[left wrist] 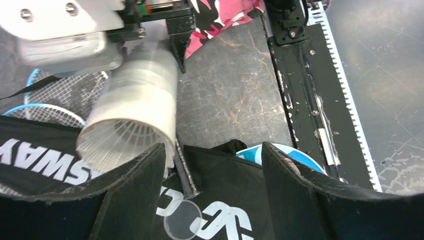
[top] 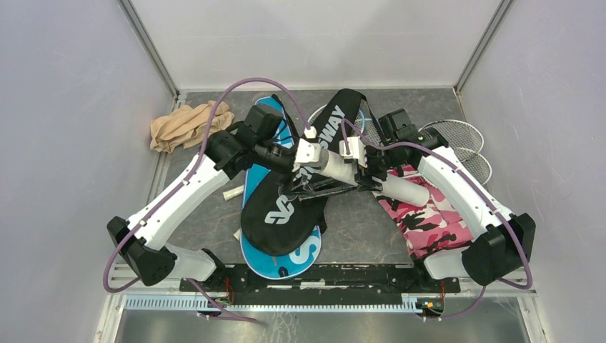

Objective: Pack up the badminton gear
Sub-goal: Place the shuttlecock at the shuttle tube.

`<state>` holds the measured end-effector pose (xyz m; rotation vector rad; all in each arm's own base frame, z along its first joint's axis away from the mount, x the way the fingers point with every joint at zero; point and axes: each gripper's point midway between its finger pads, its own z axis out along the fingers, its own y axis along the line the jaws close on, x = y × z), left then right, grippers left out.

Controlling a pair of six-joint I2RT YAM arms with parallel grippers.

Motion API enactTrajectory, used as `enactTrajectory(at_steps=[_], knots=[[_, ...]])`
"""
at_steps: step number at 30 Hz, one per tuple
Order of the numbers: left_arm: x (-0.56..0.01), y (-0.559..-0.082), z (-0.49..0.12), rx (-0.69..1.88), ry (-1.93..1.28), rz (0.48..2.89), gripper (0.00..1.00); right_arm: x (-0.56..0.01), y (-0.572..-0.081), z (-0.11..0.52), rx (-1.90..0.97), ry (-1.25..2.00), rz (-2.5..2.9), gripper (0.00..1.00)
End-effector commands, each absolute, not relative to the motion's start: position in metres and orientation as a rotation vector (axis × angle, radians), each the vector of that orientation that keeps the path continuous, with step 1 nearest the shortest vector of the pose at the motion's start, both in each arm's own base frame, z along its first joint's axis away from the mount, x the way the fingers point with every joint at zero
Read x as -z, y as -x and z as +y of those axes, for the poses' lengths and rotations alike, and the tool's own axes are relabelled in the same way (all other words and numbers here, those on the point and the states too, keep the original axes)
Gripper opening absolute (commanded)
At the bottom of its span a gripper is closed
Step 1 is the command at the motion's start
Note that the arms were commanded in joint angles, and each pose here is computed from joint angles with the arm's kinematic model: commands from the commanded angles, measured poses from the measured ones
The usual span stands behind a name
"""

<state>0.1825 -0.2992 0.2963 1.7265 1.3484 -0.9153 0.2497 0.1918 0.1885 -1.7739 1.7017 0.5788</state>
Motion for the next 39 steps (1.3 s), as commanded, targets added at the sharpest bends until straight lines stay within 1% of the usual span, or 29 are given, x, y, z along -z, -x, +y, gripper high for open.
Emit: enactTrajectory(at_steps=[1, 4, 8, 10, 12, 18, 21, 23, 33, 39], knots=[[-0.286, -0.181, -0.313, 0.933, -1.773, 1.28, 0.75, -0.212, -0.252, 0.201, -0.588, 1.746, 1.63, 0.07], [-0.276, -0.174, -0.32, 0.988, -1.786, 1.283, 0.71, -0.213, -0.252, 0.203, -0.604, 1.738, 1.626, 0.07], [-0.27, -0.161, -0.332, 1.077, -1.801, 1.258, 0.71, -0.214, -0.249, 0.208, -0.647, 1.729, 1.606, 0.07], [-0.268, -0.159, -0.336, 1.105, -1.796, 1.257, 0.73, -0.213, -0.246, 0.212, -0.679, 1.723, 1.601, 0.08], [-0.269, -0.159, -0.336, 1.103, -1.792, 1.265, 0.78, -0.212, -0.246, 0.212, -0.685, 1.723, 1.603, 0.08], [-0.282, -0.173, -0.321, 0.922, -1.745, 1.271, 0.88, -0.206, -0.261, 0.198, -0.535, 1.682, 1.671, 0.06], [-0.293, -0.183, -0.308, 0.794, -1.701, 1.278, 0.96, -0.206, -0.265, 0.192, -0.485, 1.673, 1.695, 0.06], [-0.299, -0.19, -0.302, 0.732, -1.672, 1.297, 0.99, -0.205, -0.267, 0.19, -0.469, 1.667, 1.707, 0.06], [-0.338, -0.206, -0.271, 0.527, -1.587, 1.344, 1.0, -0.208, -0.279, 0.179, -0.363, 1.605, 1.775, 0.06], [-0.345, -0.229, -0.244, 0.388, -1.452, 1.465, 1.0, -0.213, -0.286, 0.175, -0.321, 1.554, 1.813, 0.06]])
